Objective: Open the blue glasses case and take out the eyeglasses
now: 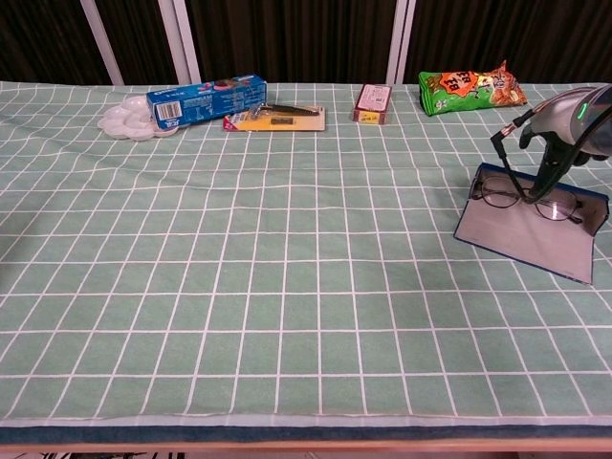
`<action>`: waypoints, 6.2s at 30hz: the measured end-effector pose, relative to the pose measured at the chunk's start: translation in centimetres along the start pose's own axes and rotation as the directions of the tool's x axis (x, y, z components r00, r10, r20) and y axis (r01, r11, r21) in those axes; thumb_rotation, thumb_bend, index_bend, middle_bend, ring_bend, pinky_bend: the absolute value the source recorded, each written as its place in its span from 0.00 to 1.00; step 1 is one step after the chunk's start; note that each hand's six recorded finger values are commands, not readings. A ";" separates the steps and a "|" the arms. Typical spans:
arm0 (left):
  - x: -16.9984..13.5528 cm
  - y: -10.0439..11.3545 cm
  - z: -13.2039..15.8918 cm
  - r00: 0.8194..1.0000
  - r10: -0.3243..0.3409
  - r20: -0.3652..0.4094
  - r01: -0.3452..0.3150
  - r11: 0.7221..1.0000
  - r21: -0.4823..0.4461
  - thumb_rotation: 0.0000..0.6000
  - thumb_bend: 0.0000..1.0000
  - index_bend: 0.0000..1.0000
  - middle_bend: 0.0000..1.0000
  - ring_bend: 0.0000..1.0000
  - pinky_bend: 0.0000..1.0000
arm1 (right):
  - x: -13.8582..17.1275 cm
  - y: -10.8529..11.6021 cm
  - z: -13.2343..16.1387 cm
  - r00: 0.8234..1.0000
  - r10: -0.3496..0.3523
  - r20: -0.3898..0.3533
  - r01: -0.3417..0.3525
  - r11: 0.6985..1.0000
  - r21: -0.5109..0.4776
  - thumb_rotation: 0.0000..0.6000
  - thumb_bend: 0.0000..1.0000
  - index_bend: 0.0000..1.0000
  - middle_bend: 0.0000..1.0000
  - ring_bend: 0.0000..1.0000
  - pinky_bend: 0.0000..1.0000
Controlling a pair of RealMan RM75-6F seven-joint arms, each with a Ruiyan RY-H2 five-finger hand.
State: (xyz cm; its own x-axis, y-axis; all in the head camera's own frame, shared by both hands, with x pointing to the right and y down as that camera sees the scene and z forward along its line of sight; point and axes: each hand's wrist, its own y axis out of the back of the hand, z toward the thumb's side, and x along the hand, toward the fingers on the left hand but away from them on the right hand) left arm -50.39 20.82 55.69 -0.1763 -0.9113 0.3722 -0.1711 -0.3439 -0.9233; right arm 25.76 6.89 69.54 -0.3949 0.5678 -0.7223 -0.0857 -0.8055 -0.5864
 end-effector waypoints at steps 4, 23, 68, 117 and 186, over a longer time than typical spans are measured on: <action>0.0 0.0 0.0 1.000 -0.001 0.000 0.001 1.000 0.004 1.00 0.01 0.00 0.00 0.00 0.00 | -0.3 -0.5 0.1 1.000 0.020 -0.001 -0.020 1.000 -0.004 1.00 0.45 0.14 0.99 1.00 0.98; 0.1 -0.2 0.1 1.000 -0.006 0.004 0.006 1.000 0.012 1.00 0.01 0.00 0.00 0.00 0.00 | 1.6 -2.5 3.0 0.992 0.046 -0.114 -0.048 0.999 -0.015 1.00 0.45 0.20 0.99 1.00 0.98; 0.1 -0.1 -0.1 0.999 0.048 0.014 -0.049 0.995 0.089 1.00 0.01 0.00 0.00 0.00 0.00 | 1.0 0.3 0.5 0.977 -0.086 -0.195 0.063 0.991 -0.120 1.00 0.44 0.39 0.99 1.00 0.98; 0.2 -0.1 0.0 0.997 0.069 0.029 -0.072 0.993 0.093 1.00 0.01 0.00 0.00 0.00 0.00 | -1.6 -1.9 -1.8 0.992 -0.038 -0.121 0.019 0.988 -0.155 1.00 0.49 0.45 0.99 1.00 0.98; 0.3 -0.1 0.5 0.997 0.043 0.065 -0.044 0.999 0.018 1.00 0.01 0.00 0.00 0.00 0.00 | 3.8 -0.3 11.7 0.966 -0.043 -0.255 -0.046 0.942 -0.332 1.00 0.51 0.58 0.99 1.00 0.98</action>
State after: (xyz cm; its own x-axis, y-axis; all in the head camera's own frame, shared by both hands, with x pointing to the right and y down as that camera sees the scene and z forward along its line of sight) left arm -49.91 20.42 55.83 -0.1202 -0.9380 0.3251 -0.1460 -0.3072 -0.9404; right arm 13.58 7.32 71.22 -0.1442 0.6265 -0.7660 0.2406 -0.7286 -0.6413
